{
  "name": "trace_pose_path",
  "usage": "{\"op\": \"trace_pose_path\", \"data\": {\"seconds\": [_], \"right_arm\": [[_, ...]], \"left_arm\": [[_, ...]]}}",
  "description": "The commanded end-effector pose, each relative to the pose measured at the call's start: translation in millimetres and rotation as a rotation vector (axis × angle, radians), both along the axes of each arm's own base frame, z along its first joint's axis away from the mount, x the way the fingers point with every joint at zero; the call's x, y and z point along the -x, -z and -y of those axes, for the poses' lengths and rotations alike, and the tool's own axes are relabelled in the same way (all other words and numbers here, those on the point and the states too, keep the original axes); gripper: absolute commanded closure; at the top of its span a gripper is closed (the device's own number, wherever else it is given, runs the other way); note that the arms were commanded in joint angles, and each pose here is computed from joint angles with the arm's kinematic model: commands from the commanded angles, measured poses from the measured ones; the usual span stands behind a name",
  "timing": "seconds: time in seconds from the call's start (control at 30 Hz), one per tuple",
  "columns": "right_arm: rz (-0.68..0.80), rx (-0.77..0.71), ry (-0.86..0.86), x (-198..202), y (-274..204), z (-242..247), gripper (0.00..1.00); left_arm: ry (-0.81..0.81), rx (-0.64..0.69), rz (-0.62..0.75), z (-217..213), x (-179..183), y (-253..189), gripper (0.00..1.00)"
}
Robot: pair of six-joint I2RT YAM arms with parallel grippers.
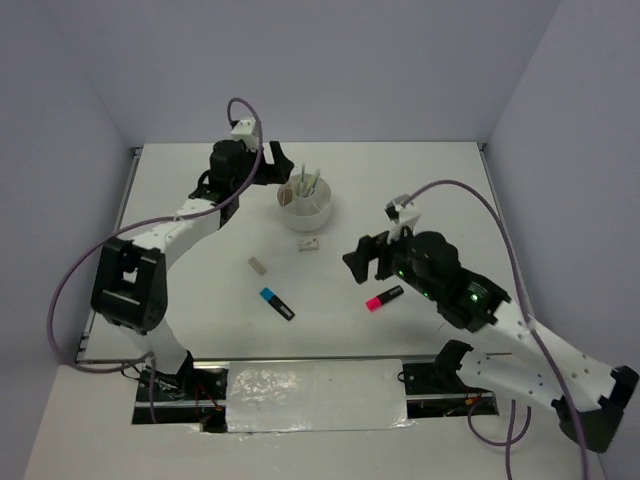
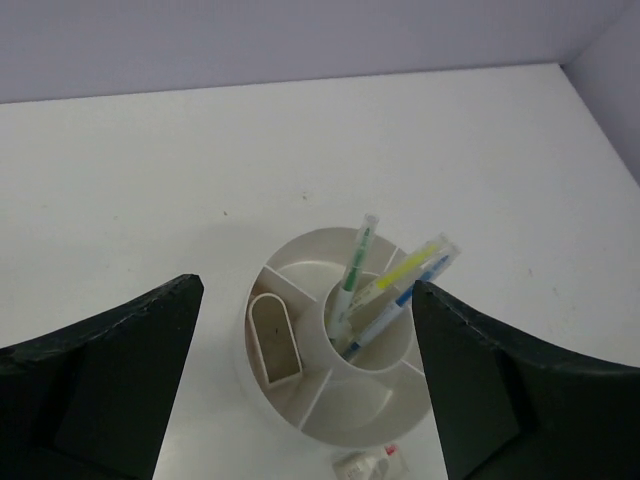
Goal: Sort the stationery into containers
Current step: Pick up the stationery from the center of the board.
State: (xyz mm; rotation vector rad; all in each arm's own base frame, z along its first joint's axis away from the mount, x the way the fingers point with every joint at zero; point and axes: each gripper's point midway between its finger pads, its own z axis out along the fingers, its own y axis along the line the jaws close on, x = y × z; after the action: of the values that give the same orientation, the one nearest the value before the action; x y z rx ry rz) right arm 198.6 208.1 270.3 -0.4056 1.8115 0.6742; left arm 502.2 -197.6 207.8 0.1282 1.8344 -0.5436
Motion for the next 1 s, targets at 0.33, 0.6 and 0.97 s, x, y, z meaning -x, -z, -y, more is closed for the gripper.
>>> {"op": "trace_pose_path", "data": {"seconds": [0.33,0.6,0.97], "right_arm": [[-0.560,0.222,0.560,-131,149,59,0.08],[-0.694,0.268,0.572,-178,197,56,0.12],[-0.758,0.334,0.717,-187,233,74,0.19]], "left_arm": [[-0.280,0.064,-0.374,-80,173,-46,0.01],[-0.123,-0.134,-0.322,-100,242,-39,0.01],[-0.163,-0.155,-0.273,-112,251,-13,0.01]]}}
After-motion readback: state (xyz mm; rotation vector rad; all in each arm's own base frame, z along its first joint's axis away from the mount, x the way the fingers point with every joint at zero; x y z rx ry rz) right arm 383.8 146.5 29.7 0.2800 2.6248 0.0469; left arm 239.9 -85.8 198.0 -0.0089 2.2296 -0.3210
